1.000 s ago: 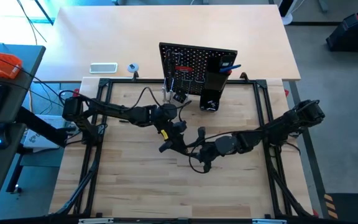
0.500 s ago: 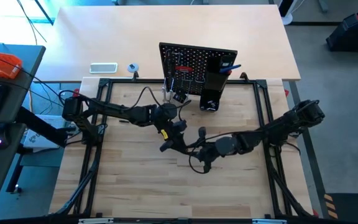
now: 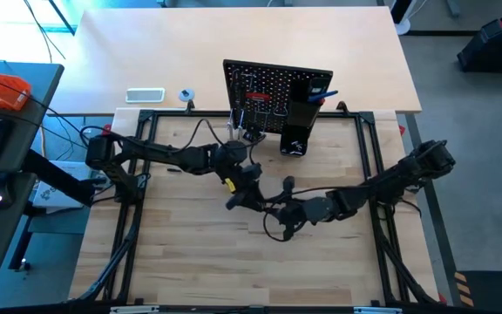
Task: Hang tools onto peg board
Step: Put the socket into the bottom black bin on the peg board
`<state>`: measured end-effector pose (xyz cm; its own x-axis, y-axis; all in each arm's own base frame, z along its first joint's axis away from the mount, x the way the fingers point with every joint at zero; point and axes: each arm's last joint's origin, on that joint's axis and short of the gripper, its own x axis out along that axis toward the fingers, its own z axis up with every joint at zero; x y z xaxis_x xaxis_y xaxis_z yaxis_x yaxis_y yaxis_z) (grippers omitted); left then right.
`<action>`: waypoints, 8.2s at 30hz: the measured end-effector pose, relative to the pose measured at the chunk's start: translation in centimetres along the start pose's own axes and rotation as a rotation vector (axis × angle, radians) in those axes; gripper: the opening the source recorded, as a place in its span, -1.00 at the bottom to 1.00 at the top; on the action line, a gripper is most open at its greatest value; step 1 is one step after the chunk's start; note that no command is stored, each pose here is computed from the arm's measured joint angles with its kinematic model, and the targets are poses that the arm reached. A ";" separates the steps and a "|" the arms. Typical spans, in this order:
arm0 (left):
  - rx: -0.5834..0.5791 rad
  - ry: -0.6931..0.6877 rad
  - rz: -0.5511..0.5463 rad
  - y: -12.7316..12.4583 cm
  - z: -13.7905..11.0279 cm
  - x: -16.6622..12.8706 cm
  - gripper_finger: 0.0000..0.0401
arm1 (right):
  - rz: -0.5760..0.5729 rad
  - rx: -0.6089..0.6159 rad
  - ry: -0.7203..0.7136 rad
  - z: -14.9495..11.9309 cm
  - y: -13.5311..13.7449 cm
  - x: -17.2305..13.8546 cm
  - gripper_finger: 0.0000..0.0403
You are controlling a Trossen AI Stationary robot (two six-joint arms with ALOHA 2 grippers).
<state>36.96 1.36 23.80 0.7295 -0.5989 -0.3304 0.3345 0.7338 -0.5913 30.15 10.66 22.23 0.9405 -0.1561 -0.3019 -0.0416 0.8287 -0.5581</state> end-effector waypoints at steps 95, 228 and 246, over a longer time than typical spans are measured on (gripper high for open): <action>-0.309 0.318 1.281 -0.6 -14.2 -13.9 -0.21 | -0.192 0.615 0.604 -11.0 -11.3 1.3 -0.08; 0.067 -0.526 -0.045 -1.6 -2.0 -3.5 -0.44 | -0.309 -0.084 -0.066 3.4 -0.2 -3.3 -0.14; 0.039 -0.532 -0.043 -1.8 -2.1 -3.3 -0.44 | -0.237 -0.112 -0.136 3.0 -1.6 -2.2 -0.21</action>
<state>32.73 1.37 24.43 0.9129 -0.3908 0.1177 0.3851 0.7295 -0.5653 29.21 11.28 26.14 0.9648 -0.2582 -0.0507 0.1546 0.7122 -0.6847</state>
